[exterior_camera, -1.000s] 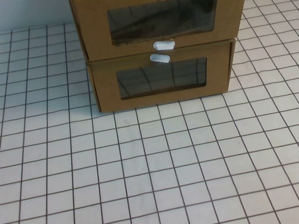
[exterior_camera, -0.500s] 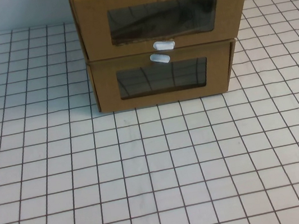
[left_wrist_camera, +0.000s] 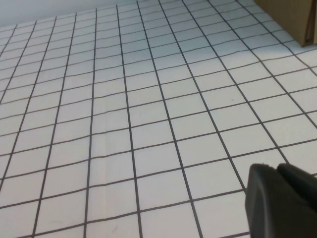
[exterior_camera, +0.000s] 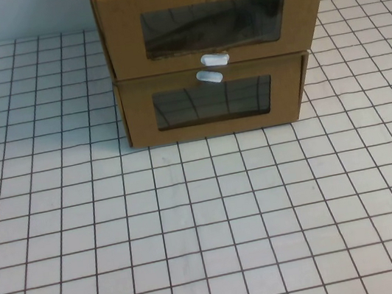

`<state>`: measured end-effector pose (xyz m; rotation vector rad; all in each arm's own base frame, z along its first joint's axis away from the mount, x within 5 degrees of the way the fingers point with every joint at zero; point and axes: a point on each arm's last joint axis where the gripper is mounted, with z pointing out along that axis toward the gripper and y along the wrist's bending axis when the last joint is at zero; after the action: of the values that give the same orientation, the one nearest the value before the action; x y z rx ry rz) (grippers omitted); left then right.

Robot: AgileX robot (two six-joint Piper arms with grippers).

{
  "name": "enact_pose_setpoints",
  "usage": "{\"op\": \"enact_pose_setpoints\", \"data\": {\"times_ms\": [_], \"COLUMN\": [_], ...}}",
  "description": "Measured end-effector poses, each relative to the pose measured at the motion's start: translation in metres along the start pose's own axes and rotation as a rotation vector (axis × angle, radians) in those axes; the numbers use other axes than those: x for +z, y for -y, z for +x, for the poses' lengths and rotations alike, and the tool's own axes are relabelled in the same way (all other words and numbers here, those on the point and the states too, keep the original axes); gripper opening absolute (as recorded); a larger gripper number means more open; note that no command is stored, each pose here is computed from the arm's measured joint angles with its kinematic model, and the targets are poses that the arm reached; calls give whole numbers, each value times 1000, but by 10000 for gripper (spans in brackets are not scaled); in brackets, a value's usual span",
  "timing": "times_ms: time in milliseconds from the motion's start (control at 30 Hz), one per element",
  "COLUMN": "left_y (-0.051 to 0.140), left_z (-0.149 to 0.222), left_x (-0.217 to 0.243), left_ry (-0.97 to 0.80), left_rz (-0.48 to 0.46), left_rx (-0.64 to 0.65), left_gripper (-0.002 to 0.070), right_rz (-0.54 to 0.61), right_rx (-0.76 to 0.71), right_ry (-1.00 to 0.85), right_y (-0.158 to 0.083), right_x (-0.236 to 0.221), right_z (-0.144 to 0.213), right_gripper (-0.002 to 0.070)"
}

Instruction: Close the shoe box

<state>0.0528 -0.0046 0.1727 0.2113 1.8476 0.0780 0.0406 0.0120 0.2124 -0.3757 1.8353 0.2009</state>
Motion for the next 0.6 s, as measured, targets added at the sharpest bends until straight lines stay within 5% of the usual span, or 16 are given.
{"op": "enact_pose_setpoints", "data": {"times_ms": [267, 600], "left_y": [0, 0], "left_z": [0, 0], "left_x": [0, 0], "left_ry": [0, 0], "left_rz": [-1, -1], "left_rx": [0, 2], "left_gripper": [-5, -5], "right_rz": [101, 217], "right_rx": [178, 228], "right_ry": [-14, 22], "right_y": [3, 9], "right_x": [20, 20], "right_z": [35, 35], "right_gripper": [-14, -14]}}
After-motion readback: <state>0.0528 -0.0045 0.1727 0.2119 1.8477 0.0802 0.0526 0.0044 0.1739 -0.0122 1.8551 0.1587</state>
